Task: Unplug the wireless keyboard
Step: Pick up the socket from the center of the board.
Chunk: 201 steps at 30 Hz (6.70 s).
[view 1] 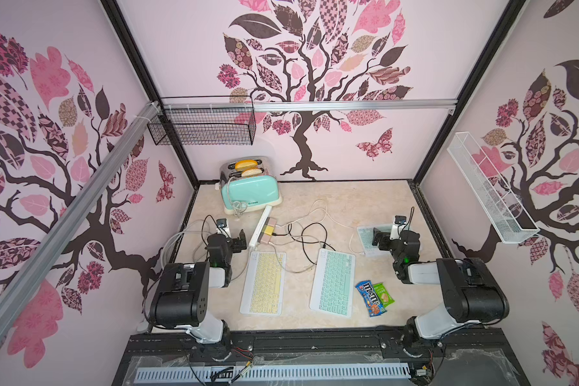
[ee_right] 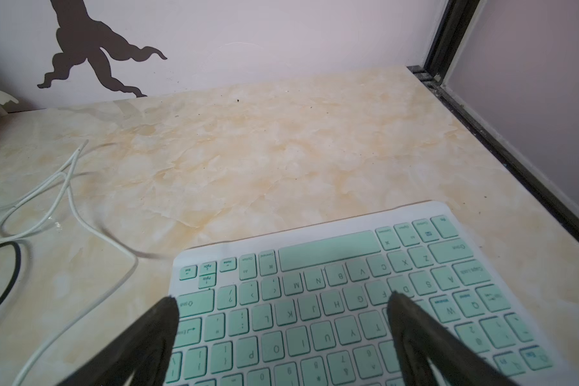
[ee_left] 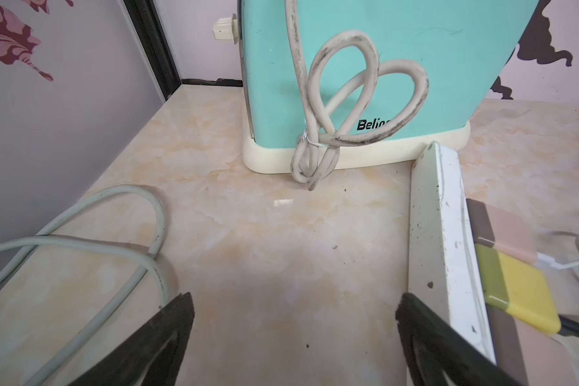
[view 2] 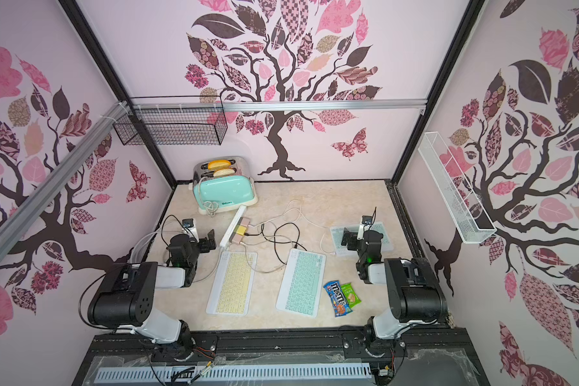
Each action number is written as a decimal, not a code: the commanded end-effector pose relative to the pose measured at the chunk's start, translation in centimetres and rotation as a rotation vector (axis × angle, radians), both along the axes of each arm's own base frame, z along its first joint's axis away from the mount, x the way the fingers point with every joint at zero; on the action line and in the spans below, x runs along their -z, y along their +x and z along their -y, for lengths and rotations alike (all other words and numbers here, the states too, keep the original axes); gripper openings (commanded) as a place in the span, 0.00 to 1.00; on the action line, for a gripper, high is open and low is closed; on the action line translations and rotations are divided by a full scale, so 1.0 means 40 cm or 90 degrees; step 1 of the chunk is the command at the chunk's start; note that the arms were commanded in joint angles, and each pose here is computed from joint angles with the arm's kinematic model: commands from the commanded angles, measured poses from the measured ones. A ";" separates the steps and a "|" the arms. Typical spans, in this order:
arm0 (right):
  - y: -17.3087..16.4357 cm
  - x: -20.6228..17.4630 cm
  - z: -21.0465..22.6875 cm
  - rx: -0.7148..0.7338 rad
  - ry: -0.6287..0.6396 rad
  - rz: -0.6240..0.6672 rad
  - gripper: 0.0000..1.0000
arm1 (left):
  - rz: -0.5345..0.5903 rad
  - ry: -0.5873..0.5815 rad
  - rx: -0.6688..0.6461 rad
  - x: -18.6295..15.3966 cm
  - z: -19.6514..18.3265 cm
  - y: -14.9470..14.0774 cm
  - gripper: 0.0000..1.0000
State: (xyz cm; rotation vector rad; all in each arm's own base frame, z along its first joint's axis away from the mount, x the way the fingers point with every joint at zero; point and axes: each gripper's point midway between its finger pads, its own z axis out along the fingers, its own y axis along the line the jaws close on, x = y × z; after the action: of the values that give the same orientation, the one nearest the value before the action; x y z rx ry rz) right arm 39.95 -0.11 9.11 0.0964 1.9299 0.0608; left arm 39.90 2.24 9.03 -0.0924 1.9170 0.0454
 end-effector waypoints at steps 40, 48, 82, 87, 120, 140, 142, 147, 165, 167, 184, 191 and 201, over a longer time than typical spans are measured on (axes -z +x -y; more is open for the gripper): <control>0.011 -0.041 -0.007 -0.008 -0.004 0.036 0.99 | 0.022 -0.022 0.034 -0.023 0.005 0.005 0.98; -0.015 -0.122 -0.018 -0.005 -0.024 0.080 1.00 | 0.028 -0.012 -0.021 -0.103 -0.021 -0.010 0.98; -0.091 -0.114 -0.289 -0.179 0.321 -0.197 0.99 | -0.438 -0.181 -0.077 -0.053 0.011 0.012 0.98; -0.089 -0.109 -0.298 -0.183 0.320 -0.197 0.99 | -0.442 -0.149 0.019 -0.060 0.044 0.022 0.98; -0.095 -0.075 -0.301 -0.174 0.319 -0.238 1.00 | -0.592 0.064 0.239 0.110 0.198 -0.026 0.71; -0.096 -0.084 -0.310 -0.182 0.330 -0.250 1.00 | -0.605 0.091 0.220 0.102 0.213 -0.012 0.21; -0.098 -0.091 -0.315 -0.188 0.337 -0.252 0.99 | -0.603 0.083 0.215 0.094 0.217 -0.010 0.16; -0.108 -0.126 -0.345 -0.221 0.383 -0.258 0.99 | -0.591 0.042 0.192 0.047 0.234 -0.007 0.01; -0.289 -0.212 -0.798 -0.514 0.483 -0.389 0.94 | -0.467 -0.301 -0.014 -0.095 0.378 -0.046 0.00; -0.306 -0.195 -0.847 -0.537 0.480 -0.415 0.89 | -0.463 -0.310 -0.019 -0.107 0.388 -0.046 0.00; -0.272 -0.074 -1.022 -0.614 0.489 -0.457 0.59 | -0.590 -0.454 0.042 -0.045 0.537 -0.078 0.00; -0.265 -0.060 -1.056 -0.647 0.485 -0.465 0.55 | -0.581 -0.508 0.060 -0.079 0.568 -0.073 0.00; -0.231 -0.040 -1.074 -0.609 0.486 -0.482 0.24 | -0.597 -0.513 0.062 -0.064 0.574 -0.089 0.00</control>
State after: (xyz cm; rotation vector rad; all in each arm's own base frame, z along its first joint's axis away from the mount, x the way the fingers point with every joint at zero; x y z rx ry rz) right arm 30.19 42.39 10.57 -0.3772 2.4074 1.5922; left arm 35.51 -19.36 9.57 -0.6632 2.8141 -0.7928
